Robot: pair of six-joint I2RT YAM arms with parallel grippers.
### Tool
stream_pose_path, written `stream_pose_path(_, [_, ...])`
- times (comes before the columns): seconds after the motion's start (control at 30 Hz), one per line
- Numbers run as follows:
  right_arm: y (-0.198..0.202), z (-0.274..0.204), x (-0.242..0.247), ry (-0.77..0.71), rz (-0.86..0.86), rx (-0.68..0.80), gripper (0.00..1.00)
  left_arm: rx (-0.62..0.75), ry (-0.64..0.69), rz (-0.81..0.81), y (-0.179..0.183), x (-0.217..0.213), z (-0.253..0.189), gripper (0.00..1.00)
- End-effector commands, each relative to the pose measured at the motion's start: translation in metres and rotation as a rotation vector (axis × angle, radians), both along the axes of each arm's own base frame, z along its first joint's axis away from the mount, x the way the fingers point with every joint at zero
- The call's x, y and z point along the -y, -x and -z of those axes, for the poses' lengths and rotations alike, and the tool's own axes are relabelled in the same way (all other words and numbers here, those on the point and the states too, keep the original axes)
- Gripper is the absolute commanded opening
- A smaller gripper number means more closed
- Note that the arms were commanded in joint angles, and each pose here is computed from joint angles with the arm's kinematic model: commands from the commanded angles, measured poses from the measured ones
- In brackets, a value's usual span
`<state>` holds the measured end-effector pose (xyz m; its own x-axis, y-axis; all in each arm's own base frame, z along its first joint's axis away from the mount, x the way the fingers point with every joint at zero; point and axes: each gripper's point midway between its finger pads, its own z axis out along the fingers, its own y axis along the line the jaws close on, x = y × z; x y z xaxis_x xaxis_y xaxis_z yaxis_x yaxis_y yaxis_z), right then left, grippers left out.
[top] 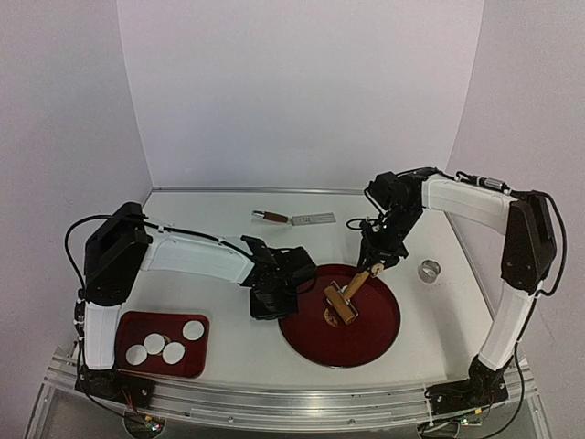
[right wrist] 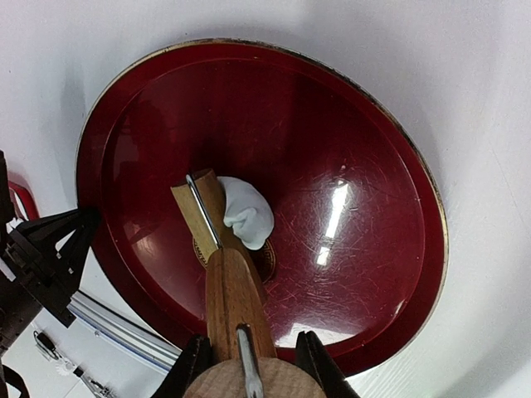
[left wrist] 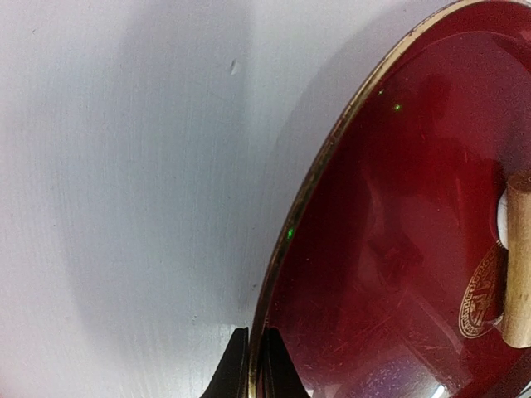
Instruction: Roll out the dumpling wrappers from the dough
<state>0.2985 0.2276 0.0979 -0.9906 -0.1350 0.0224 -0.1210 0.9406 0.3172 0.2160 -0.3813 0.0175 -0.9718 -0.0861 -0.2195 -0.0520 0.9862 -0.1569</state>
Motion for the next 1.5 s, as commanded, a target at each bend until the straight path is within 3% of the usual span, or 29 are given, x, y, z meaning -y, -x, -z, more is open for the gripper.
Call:
stream_pose_path(0.0, [0.008,0.075,0.081,0.464,0.007,-0.069,0.00,-0.073,-0.181,-0.015,0.020,-0.049,0.017,0.00])
stream_pose_path(0.6, [0.006,0.080,0.064,0.438,-0.024,-0.069,0.00,-0.070,-0.180,-0.014,0.020,-0.049,0.016,0.00])
stream_pose_path(0.7, [0.002,0.067,0.047,0.364,-0.041,-0.043,0.00,-0.063,-0.185,-0.012,0.020,-0.052,0.015,0.00])
stream_pose_path(0.8, [0.000,0.036,0.011,0.181,-0.080,0.001,0.00,-0.042,-0.196,0.013,0.018,-0.057,0.011,0.00])
stream_pose_path(0.93, [0.004,-0.033,-0.033,-0.081,-0.131,0.090,0.00,0.011,-0.221,0.100,0.009,-0.064,0.002,0.00])
stream_pose_path(1.1, [0.016,-0.102,-0.042,-0.232,-0.175,0.204,0.00,0.068,-0.237,0.258,-0.003,-0.070,-0.006,0.00])
stream_pose_path(1.27, [0.036,-0.136,-0.031,-0.262,-0.217,0.256,0.00,0.108,-0.269,0.432,-0.010,-0.066,-0.012,0.00])
stream_pose_path(1.47, [0.036,-0.122,-0.005,-0.095,-0.255,0.299,0.00,0.142,-0.315,0.605,-0.022,-0.052,-0.012,0.00])
